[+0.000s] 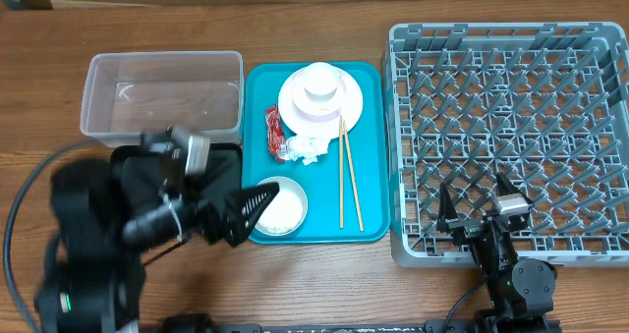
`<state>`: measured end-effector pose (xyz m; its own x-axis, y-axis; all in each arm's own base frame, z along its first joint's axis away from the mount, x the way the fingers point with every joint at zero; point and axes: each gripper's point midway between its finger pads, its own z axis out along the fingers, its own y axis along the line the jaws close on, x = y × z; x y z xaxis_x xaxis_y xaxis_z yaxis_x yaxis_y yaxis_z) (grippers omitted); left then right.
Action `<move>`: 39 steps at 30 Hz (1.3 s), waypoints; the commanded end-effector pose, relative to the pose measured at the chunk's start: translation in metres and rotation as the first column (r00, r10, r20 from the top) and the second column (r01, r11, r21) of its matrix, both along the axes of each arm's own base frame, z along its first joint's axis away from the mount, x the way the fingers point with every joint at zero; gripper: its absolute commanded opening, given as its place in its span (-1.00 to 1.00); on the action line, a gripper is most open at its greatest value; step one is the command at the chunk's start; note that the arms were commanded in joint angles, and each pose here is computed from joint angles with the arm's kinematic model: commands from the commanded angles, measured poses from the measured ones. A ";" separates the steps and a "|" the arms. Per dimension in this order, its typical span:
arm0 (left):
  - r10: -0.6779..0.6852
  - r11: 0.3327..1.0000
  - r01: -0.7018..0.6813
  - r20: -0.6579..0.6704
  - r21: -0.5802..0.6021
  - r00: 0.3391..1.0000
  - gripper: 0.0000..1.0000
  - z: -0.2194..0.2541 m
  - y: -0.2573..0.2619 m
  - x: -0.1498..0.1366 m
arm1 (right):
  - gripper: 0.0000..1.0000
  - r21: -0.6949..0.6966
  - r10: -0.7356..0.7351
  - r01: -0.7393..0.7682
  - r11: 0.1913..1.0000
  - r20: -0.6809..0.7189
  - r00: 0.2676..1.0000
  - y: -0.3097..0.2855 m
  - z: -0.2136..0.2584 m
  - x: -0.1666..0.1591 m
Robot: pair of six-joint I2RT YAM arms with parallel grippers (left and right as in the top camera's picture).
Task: Sort waste into correct bins and load items into the dishwasher
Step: 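Move the left gripper over the teal tray toward the white tissue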
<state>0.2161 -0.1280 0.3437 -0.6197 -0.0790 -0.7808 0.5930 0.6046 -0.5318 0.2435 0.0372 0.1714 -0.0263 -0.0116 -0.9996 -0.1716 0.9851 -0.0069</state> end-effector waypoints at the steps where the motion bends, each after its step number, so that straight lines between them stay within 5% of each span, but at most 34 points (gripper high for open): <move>1: -0.121 0.988 0.105 -0.143 -0.114 0.982 1.00 0.008 -0.015 0.003 | 1.00 0.001 -0.006 0.006 1.000 0.005 1.000 -0.001 -0.002 0.000; 4: -0.126 0.984 0.074 -0.336 -0.163 0.933 1.00 -0.015 -0.015 0.013 | 1.00 0.000 -0.006 0.006 1.000 0.005 1.000 -0.001 -0.002 0.000; 8: -0.151 0.984 0.099 -0.394 -0.150 0.907 1.00 -0.039 -0.016 0.029 | 1.00 0.000 -0.006 0.006 1.000 0.005 1.000 -0.001 -0.002 0.000; 9: -0.158 0.983 0.101 -0.424 -0.153 0.892 0.85 -0.046 -0.018 0.032 | 1.00 0.000 -0.006 0.006 1.000 0.005 1.000 -0.001 -0.002 0.000; 10: -0.165 0.982 0.105 -0.448 -0.156 0.878 0.48 -0.051 -0.019 0.034 | 1.00 0.000 -0.006 0.006 1.000 0.005 1.000 -0.001 -0.002 0.000; 11: -0.168 0.983 0.108 -0.468 -0.152 0.867 -0.35 -0.057 -0.021 0.035 | 1.00 0.000 -0.006 0.006 1.000 0.005 1.000 -0.001 -0.002 0.000; 12: -0.155 0.986 0.105 -0.492 -0.129 0.857 -0.79 -0.065 -0.022 0.038 | 1.00 0.000 -0.006 0.006 1.000 0.005 1.000 -0.001 -0.002 0.000; 13: -0.137 0.990 0.101 -0.511 -0.098 0.849 -0.91 -0.073 -0.022 0.039 | 1.00 0.000 -0.006 0.006 1.000 0.005 1.000 -0.001 -0.002 0.000; 18: 0.140 0.978 -0.017 -0.597 0.208 0.790 -0.92 -0.123 -0.007 0.051 | 1.00 0.000 -0.006 0.006 1.000 0.005 1.000 -0.001 -0.002 0.000; 22: 0.294 0.920 -0.094 -0.509 0.382 0.809 -0.85 -0.137 -0.002 0.067 | 1.00 0.000 -0.006 0.006 1.000 0.005 1.000 -0.001 -0.002 0.000; 28: 0.401 0.804 -0.194 -0.273 0.562 0.874 0.12 -0.145 -0.004 0.103 | 1.00 0.000 -0.006 0.006 1.000 0.005 1.000 -0.001 -0.002 0.000; 33: 0.413 0.753 -0.192 -0.225 0.629 0.882 0.14 -0.168 -0.017 0.123 | 1.00 0.000 -0.006 0.006 1.000 0.005 1.000 -0.001 -0.002 0.000; 36: 0.407 0.746 -0.167 -0.243 0.644 0.880 -0.14 -0.188 -0.025 0.132 | 1.00 0.000 -0.006 0.006 1.000 0.005 1.000 -0.001 -0.002 0.000; 39: 0.408 0.735 -0.140 -0.268 0.664 0.873 -0.16 -0.210 -0.029 0.139 | 1.00 0.000 -0.006 0.006 1.000 0.005 1.000 -0.001 -0.002 0.000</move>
<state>0.3453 -0.1598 0.1443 -0.8936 0.1059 -0.4362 0.2007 0.9635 -0.1773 0.2435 0.0372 0.1714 -0.0263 -0.0116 -0.9996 -0.1716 0.9851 -0.0069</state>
